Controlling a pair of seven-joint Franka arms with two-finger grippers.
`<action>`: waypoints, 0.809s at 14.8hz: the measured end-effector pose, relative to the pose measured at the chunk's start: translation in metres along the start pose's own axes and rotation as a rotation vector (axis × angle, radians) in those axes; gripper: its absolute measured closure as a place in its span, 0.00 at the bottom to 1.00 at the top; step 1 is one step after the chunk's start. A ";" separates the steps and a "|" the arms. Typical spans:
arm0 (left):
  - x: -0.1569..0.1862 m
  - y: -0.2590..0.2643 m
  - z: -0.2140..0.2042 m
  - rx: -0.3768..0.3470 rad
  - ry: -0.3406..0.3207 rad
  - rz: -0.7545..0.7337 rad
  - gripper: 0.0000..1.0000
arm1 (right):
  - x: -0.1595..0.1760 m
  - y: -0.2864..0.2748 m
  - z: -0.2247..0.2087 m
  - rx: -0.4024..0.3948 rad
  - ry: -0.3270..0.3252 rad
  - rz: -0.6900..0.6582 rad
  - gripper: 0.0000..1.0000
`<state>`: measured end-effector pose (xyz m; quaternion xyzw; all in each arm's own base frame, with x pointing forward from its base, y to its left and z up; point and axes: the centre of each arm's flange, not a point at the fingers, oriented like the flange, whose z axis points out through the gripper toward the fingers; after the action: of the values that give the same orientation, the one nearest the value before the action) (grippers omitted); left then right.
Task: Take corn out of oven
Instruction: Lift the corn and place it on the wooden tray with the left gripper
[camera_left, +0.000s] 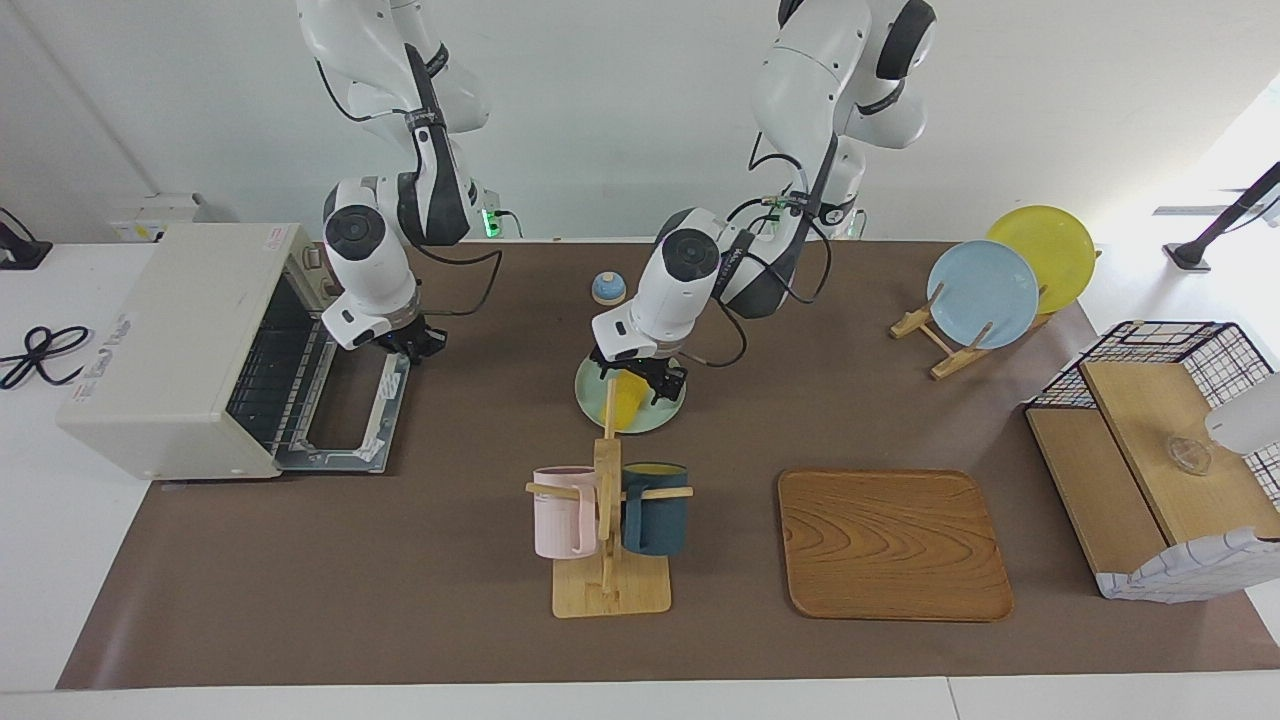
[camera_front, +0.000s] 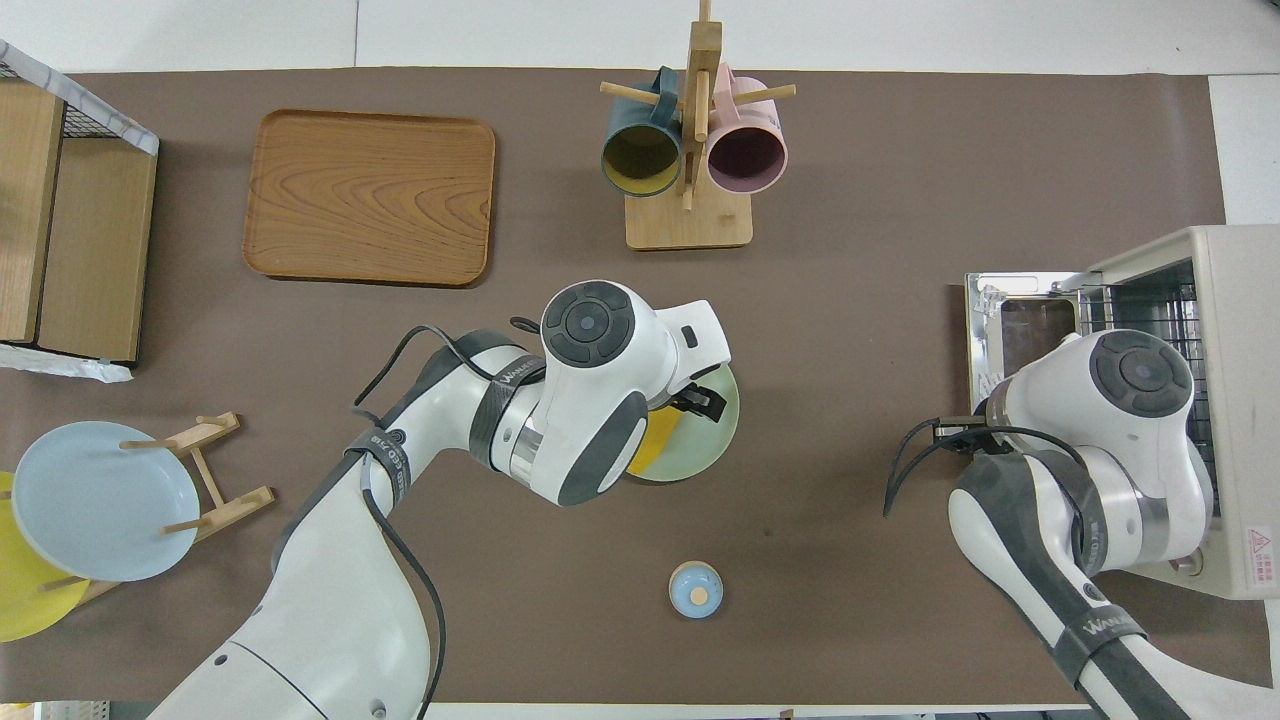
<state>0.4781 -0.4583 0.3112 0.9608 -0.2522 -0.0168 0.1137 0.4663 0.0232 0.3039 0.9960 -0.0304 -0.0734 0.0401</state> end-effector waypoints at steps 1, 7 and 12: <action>-0.001 0.001 0.001 0.001 -0.001 0.000 0.00 | 0.000 0.000 0.000 0.001 0.000 -0.006 0.99; -0.002 -0.001 0.003 0.042 0.001 -0.023 0.38 | 0.007 0.000 -0.030 -0.031 -0.055 -0.030 0.99; 0.001 -0.003 -0.002 0.043 0.014 -0.064 0.44 | 0.021 0.036 -0.110 -0.079 -0.061 -0.071 0.99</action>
<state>0.4812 -0.4557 0.3126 0.9707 -0.2211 -0.0083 0.0941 0.5009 -0.0059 0.4123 0.9914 0.0067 -0.1060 0.0759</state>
